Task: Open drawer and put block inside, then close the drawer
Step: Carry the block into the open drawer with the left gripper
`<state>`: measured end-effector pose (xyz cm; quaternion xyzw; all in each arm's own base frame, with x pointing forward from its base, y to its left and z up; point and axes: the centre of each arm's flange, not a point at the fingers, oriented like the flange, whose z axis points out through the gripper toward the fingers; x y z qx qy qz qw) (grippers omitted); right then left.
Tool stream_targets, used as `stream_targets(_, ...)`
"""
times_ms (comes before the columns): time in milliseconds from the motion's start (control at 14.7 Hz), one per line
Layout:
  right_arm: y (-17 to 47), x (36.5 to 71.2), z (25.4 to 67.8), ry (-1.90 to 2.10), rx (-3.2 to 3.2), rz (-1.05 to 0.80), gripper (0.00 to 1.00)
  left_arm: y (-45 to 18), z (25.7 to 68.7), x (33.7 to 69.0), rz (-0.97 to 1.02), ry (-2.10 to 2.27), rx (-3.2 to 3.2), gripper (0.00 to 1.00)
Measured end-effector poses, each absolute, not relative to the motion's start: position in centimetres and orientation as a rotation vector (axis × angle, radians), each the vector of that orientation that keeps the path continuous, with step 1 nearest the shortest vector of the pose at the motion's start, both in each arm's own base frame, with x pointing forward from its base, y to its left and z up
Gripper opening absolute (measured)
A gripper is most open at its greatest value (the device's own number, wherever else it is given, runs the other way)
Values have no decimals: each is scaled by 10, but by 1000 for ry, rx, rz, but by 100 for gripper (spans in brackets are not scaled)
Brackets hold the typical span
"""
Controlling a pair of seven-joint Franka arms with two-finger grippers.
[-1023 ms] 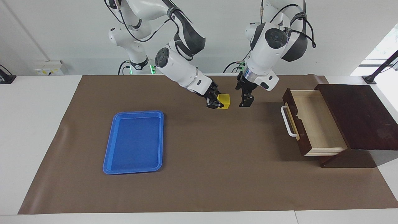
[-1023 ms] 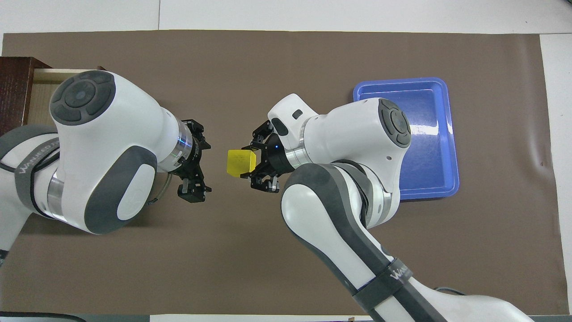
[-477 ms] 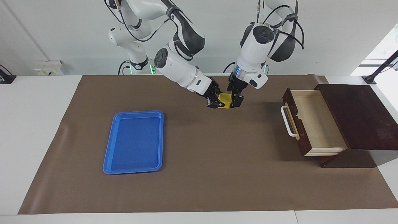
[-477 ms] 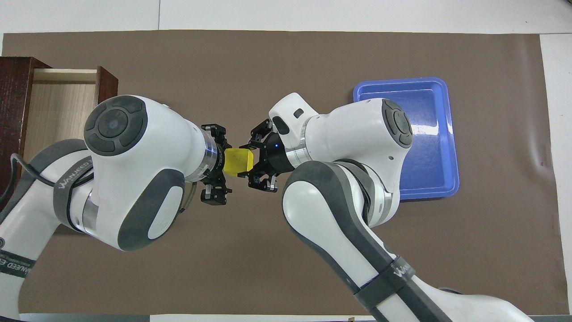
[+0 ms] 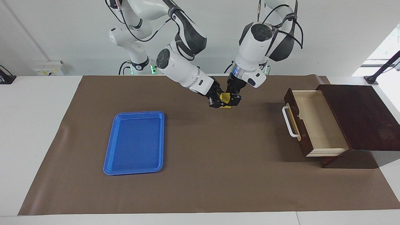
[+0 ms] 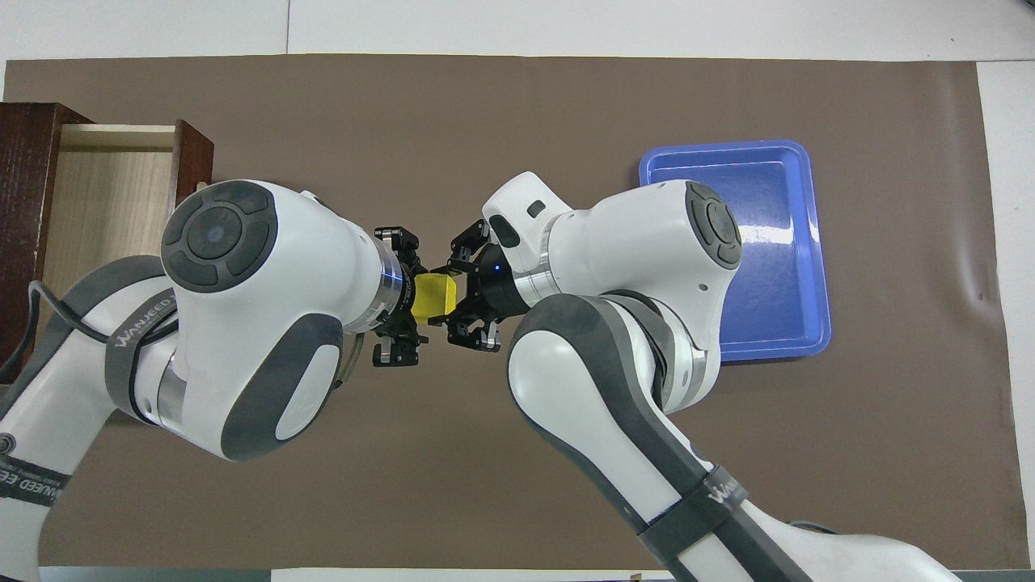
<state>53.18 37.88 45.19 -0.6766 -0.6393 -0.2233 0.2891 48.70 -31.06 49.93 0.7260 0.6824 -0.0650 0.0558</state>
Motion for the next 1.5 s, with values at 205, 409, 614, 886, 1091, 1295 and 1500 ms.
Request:
stream_targets(205, 379, 532, 452, -1708, -1804, -598, 55, -310, 499, 487, -197, 2071, 2202, 56)
stream_targets(409, 379, 532, 452, -1708, -1804, -598, 55, -310, 499, 487, -197, 2071, 2202, 56)
stream_targets(614, 378, 532, 452, -1706, -1807, -600, 59, -311, 500, 487, -198, 2070, 2202, 56)
stream_targets(886, 371, 540, 458, -1695, -1822, -623, 99, -304, 500, 488, -201, 2071, 2213, 56)
stream_targets(1091, 370, 540, 458, -1694, -1823, -624, 100, -261, 519, 501, -211, 2056, 2259, 56)
stream_targets(1295, 370, 540, 458, -1694, -1823, -624, 100, -173, 564, 519, -217, 2042, 2284, 56)
stream_targets(1500, 363, 545, 458, -1688, -1830, -625, 100, -57, 601, 530, -115, 2089, 2294, 56)
